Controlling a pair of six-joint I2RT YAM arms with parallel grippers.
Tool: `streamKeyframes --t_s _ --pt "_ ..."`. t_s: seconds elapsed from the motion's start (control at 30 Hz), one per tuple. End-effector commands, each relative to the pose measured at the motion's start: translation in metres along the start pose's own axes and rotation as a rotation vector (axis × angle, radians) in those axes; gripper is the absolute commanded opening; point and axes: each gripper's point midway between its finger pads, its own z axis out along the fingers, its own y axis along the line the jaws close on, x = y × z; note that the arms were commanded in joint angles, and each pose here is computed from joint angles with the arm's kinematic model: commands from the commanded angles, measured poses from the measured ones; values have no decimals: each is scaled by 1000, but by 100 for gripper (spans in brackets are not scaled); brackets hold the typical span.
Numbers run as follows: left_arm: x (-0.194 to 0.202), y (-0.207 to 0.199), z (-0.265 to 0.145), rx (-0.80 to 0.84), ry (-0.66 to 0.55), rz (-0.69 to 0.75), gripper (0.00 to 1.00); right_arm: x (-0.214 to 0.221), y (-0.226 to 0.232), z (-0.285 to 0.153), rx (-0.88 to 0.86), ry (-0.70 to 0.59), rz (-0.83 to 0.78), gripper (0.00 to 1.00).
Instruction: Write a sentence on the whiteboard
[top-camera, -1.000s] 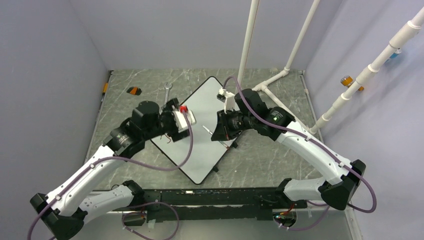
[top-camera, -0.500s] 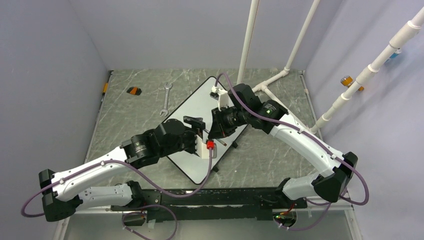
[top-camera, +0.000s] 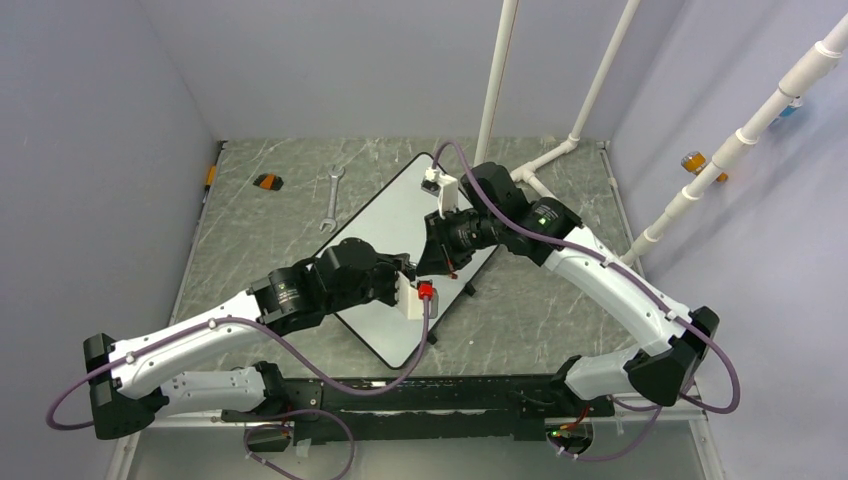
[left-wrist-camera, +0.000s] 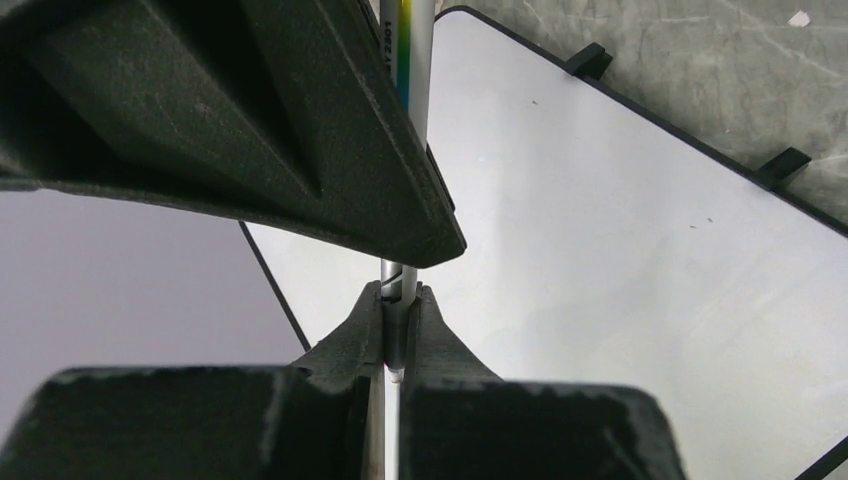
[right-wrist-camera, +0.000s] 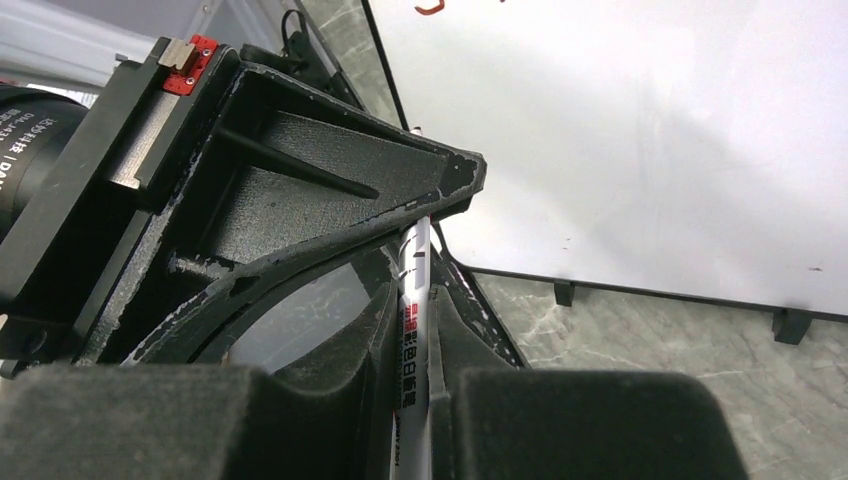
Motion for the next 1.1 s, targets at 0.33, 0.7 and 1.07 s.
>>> streamKeyframes --t_s 0.33,0.7,1.07 --pt "-25 49 -12 -207 -84 -255 0 -50 23 -48 33 -322 -70 58" --pt "-37 67 -10 -252 -123 -366 0 -56 20 -53 57 -384 -45 52" --pt "-43 63 -4 -231 -160 -385 0 -68 15 -49 75 -421 -33 39"
